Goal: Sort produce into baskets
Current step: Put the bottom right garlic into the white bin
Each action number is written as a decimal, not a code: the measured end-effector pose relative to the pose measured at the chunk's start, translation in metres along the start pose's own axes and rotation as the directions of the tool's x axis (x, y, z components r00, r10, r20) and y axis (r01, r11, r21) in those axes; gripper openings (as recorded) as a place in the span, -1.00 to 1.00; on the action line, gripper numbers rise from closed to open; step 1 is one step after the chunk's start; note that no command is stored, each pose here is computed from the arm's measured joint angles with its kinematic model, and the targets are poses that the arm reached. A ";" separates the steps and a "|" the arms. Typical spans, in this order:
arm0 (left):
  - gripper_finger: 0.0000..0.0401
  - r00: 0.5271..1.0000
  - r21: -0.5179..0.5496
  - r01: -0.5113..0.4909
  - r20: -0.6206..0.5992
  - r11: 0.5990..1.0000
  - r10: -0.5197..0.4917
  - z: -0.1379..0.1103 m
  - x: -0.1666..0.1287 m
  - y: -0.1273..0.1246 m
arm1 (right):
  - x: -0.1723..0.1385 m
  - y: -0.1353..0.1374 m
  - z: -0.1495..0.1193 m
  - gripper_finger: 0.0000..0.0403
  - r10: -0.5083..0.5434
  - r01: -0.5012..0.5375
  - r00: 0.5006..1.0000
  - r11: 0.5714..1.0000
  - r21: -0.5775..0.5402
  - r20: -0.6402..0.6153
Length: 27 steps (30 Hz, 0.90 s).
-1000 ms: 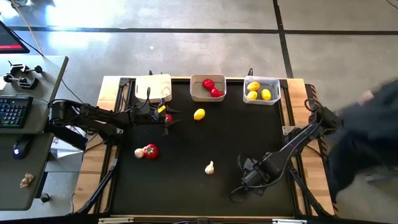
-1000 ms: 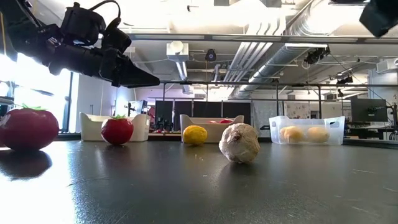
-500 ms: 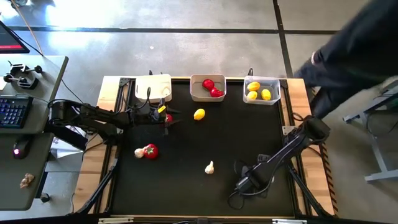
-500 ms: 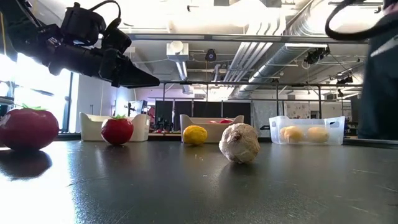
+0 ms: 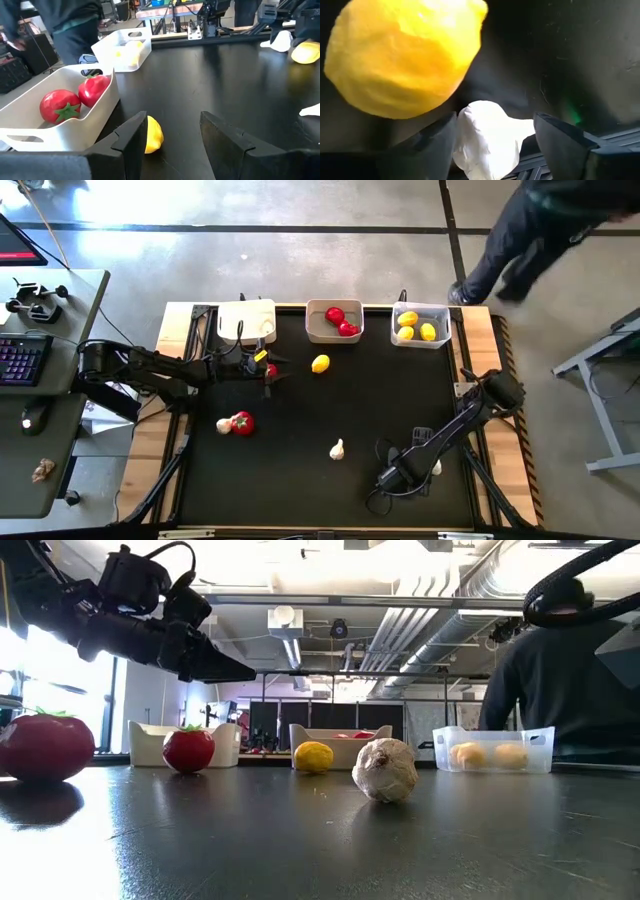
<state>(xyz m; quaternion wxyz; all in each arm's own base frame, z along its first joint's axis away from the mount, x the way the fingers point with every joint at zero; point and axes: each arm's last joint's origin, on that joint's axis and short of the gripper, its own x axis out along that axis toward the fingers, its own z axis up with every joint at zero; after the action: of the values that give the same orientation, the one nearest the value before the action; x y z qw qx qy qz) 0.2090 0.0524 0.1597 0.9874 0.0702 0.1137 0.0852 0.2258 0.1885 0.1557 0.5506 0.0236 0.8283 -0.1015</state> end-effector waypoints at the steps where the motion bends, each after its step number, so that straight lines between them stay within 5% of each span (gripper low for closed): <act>1: -0.15 1.000 -0.007 0.000 -0.001 1.000 0.000 0.000 0.000 0.000 | 0.000 0.000 0.000 0.20 -0.001 0.001 1.000 1.000 0.006 0.001; 15: -0.15 1.000 -0.009 0.002 -0.007 1.000 -0.002 -0.001 0.000 0.000 | -0.006 -0.015 0.008 -0.89 -0.027 0.028 0.998 0.999 0.018 -0.048; 27: -0.15 1.000 -0.008 0.001 -0.008 1.000 -0.001 -0.001 0.000 0.000 | -0.039 -0.027 0.007 -0.79 -0.028 0.028 1.000 0.996 0.085 -0.001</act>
<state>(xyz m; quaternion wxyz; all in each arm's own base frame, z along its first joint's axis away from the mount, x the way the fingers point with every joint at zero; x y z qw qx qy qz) 0.2089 0.0525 0.1589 0.9872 0.0656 0.1174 0.0852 0.2435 0.1640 0.1926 0.5476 0.0352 0.8235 -0.1442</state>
